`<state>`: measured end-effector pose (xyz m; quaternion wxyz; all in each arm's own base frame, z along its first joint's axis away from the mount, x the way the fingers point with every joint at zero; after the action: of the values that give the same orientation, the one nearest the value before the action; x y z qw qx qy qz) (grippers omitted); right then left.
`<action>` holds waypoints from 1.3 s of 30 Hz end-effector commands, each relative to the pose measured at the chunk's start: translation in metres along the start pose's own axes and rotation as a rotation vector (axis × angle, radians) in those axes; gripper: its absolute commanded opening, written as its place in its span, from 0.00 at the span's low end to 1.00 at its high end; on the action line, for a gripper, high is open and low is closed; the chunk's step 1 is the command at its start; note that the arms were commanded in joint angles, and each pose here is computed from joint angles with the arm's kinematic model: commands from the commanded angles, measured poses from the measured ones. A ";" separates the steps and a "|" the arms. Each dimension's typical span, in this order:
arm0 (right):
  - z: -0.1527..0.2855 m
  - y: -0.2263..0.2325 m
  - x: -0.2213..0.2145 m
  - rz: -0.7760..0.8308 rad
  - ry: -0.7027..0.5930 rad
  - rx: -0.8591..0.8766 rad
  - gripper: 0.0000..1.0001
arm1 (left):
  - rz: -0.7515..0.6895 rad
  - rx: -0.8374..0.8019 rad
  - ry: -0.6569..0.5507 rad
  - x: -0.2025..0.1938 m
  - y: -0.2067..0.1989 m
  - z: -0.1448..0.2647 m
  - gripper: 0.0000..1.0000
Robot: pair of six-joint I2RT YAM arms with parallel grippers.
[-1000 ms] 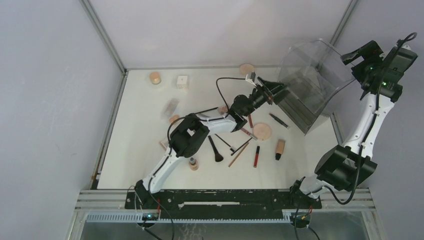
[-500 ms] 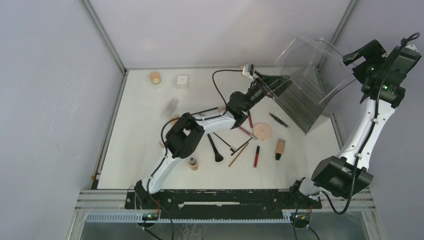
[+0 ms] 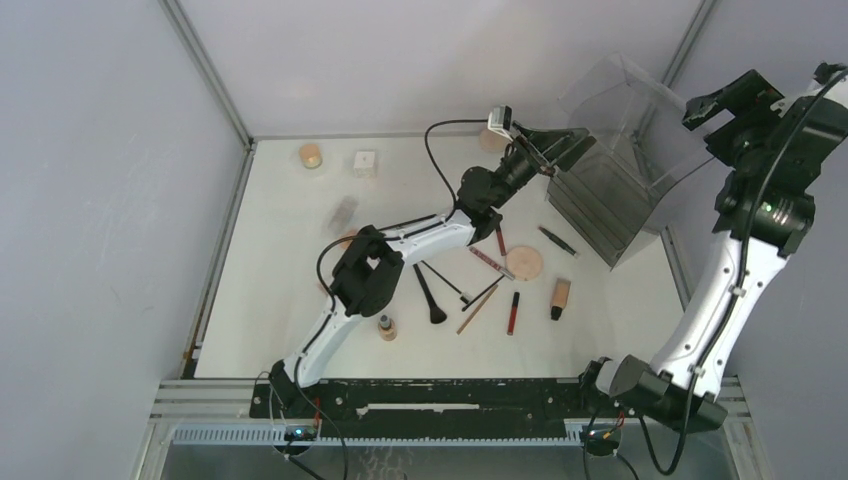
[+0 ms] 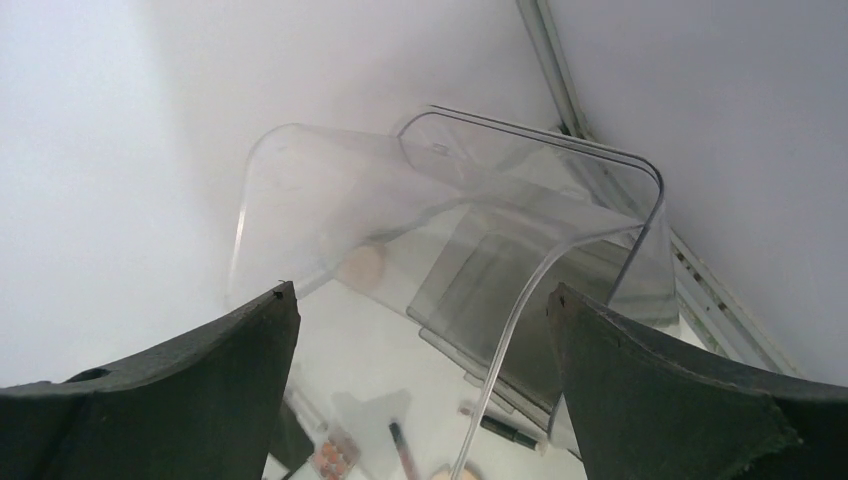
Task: Organize the makeup
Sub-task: Open the storage box at the center of the board.
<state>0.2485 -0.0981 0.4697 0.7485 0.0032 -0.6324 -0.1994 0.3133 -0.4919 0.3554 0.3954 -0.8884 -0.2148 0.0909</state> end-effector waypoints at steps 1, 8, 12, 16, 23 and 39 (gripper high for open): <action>0.047 0.014 0.008 0.037 -0.099 0.002 1.00 | -0.052 -0.091 0.009 0.003 -0.027 -0.018 1.00; 0.071 0.019 -0.031 -0.133 -0.088 0.031 1.00 | -0.086 -0.069 0.008 0.006 -0.023 -0.029 1.00; 0.064 0.019 -0.055 -0.168 -0.045 0.082 1.00 | -0.105 -0.058 0.015 0.007 -0.022 -0.033 1.00; 0.058 0.018 -0.064 -0.178 -0.014 0.101 1.00 | -0.117 -0.045 0.032 0.006 -0.020 -0.034 1.00; 0.046 0.023 -0.072 -0.130 0.044 0.259 1.00 | -0.110 -0.032 0.045 0.006 -0.014 -0.031 1.00; 0.041 0.042 -0.010 -0.101 -0.277 0.629 1.00 | -0.099 -0.046 0.081 0.006 -0.030 -0.015 1.00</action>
<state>0.2231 -0.0455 0.4317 0.6810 0.2419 -0.6853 -0.0900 0.3278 -0.5002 0.3695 0.4071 -0.8803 -0.2367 0.0568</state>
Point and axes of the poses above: each gripper's point midway between its finger pads, its own z axis back along the fingers, its own y axis along the line the jaws close on, x = y × z, the point moved 9 cm from there along z, back along the fingers, and after that the axes turned 14 degrees about z, right-handed, at the moved point
